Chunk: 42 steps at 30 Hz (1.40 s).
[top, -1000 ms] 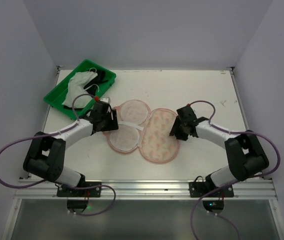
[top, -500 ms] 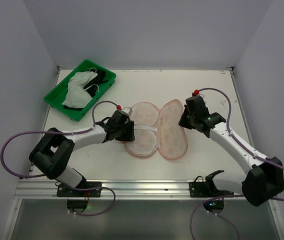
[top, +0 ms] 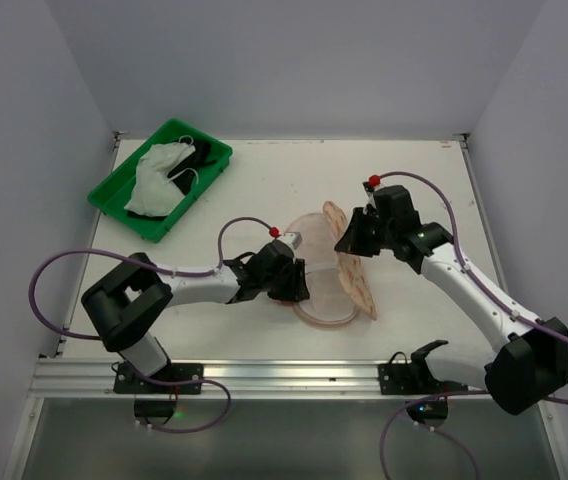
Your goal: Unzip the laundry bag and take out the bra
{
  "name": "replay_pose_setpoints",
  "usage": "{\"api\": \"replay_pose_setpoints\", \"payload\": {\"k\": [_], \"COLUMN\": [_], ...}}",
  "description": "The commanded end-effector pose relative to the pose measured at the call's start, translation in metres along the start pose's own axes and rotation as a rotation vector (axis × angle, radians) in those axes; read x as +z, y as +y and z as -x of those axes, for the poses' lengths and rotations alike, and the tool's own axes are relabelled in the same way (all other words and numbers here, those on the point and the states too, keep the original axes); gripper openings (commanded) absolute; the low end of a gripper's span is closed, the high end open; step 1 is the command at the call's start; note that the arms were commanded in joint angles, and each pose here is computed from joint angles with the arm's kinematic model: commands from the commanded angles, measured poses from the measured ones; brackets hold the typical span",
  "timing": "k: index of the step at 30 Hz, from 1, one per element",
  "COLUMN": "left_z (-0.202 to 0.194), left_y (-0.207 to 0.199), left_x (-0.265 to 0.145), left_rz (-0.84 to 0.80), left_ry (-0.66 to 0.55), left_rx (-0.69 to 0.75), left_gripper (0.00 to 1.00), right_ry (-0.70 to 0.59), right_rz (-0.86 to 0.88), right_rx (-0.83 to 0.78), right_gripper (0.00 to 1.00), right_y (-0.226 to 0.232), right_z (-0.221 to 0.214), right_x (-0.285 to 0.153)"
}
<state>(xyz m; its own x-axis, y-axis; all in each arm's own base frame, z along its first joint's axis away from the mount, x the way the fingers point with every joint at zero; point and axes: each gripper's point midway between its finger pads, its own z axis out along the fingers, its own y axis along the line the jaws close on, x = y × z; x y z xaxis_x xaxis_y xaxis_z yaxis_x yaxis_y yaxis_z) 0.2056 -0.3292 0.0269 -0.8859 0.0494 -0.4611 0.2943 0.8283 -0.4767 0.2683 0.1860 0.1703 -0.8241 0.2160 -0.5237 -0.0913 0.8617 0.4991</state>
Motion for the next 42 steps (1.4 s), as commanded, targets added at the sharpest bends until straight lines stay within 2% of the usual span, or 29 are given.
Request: {"api": "replay_pose_setpoints", "payload": {"k": [1, 6, 12, 21, 26, 29, 33, 35, 37, 39, 40, 41, 42], "left_z": [0.009, 0.004, 0.003, 0.004, 0.003, 0.004, -0.005, -0.008, -0.010, -0.012, -0.014, -0.017, -0.018], "left_y": [-0.013, -0.013, -0.011, 0.008, 0.014, 0.015, 0.030, 0.035, 0.038, 0.043, 0.046, 0.049, 0.051], "left_x": [0.003, 0.000, -0.010, -0.034, -0.042, -0.049, -0.051, -0.050, -0.049, -0.047, -0.045, -0.043, -0.041], "left_rz": [-0.058, -0.091, -0.121, -0.098, -0.091, -0.088, -0.040, -0.020, -0.003, 0.017, 0.027, 0.042, 0.049], "left_ry": [-0.057, -0.066, -0.105, -0.216, -0.242, -0.256, -0.254, -0.246, -0.240, -0.235, -0.230, -0.221, -0.216], "left_rx": [-0.038, -0.037, -0.049, -0.099, -0.110, -0.123, -0.143, -0.146, -0.152, -0.154, -0.154, -0.155, -0.156], "left_gripper": [0.49, 0.49, 0.50, 0.75, 0.78, 0.74, 0.60, 0.58, 0.54, 0.48, 0.47, 0.46, 0.43], "right_ry": [0.087, 0.132, 0.188, 0.228, 0.220, 0.215, 0.195, 0.200, 0.174, 0.187, 0.128, 0.153, 0.131], "right_rz": [0.189, 0.287, 0.348, 0.360, 0.380, 0.384, 0.380, 0.351, 0.318, 0.243, 0.185, 0.139, 0.113], "right_rx": [0.000, 0.019, 0.080, 0.121, 0.138, 0.137, 0.134, 0.123, 0.085, 0.032, -0.022, -0.058, -0.080], "right_gripper": [0.00, 0.00, 0.02, 0.15, 0.15, 0.12, 0.11, 0.13, 0.20, 0.32, 0.36, 0.42, 0.44], "right_y": [0.035, 0.060, 0.066, 0.052, 0.055, 0.058, 0.060, 0.058, 0.056, 0.053, 0.052, 0.052, 0.056], "right_z": [-0.014, -0.023, -0.040, -0.059, -0.058, -0.055, -0.049, -0.049, -0.043, -0.054, -0.043, -0.056, -0.051], "right_x": [0.009, 0.025, 0.059, 0.099, 0.100, 0.099, 0.097, 0.096, 0.096, 0.092, 0.094, 0.092, 0.091]}}
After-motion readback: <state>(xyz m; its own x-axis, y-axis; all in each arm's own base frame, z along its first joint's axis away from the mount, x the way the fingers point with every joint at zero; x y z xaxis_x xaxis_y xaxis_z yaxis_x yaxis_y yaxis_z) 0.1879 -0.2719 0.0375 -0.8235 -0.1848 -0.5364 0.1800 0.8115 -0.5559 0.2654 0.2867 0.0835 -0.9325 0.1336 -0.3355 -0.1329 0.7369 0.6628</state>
